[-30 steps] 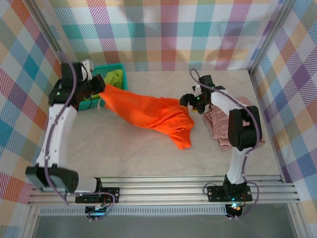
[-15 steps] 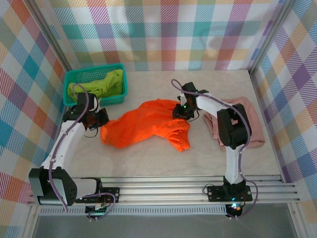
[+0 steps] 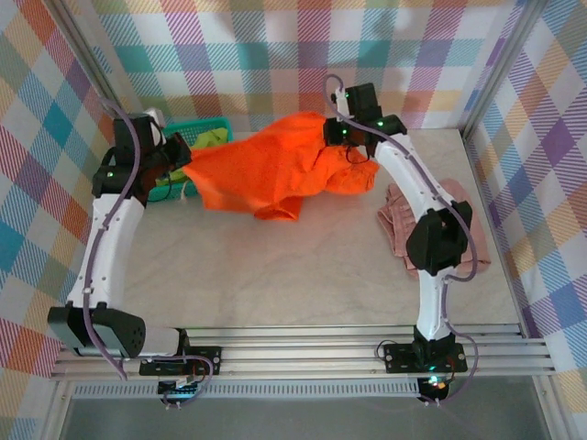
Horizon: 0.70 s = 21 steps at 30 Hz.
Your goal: Fold and stack the shorts
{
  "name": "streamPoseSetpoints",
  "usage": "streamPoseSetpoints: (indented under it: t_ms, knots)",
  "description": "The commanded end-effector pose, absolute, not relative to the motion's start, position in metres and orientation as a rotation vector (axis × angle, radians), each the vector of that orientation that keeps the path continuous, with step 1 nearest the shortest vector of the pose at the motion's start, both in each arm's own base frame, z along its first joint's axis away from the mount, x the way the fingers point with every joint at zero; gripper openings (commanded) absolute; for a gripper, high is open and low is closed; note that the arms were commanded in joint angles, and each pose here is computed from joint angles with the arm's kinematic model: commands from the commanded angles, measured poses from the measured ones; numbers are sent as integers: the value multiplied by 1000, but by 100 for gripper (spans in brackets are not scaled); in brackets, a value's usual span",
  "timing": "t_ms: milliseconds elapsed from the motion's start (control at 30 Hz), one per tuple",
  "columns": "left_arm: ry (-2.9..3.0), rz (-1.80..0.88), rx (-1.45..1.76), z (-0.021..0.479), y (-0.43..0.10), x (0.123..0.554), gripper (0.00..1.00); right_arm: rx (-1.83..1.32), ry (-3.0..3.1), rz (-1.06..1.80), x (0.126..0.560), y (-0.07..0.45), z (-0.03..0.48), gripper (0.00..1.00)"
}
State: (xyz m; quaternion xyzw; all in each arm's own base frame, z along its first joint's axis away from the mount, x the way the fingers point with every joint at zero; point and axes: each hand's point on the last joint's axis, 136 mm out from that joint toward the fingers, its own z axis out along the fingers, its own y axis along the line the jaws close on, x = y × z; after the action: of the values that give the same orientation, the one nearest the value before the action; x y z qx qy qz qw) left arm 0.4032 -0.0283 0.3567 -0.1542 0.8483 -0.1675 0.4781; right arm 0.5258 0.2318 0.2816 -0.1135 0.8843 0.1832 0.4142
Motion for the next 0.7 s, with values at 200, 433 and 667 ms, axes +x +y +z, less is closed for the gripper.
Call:
streamPoseSetpoints:
  t_ms: [200, 433, 667]
  knots:
    - [1952, -500, -448, 315, -33, 330, 0, -625, 1838, 361, 453, 212, 295, 37]
    - [2183, -471, -672, 173, -38, 274, 32, -628, 1981, 571, 353, 198, 218, 73]
    - [2160, -349, -583, 211, -26, 274, 81, -312, 2258, 642, 343, 183, 212, 75]
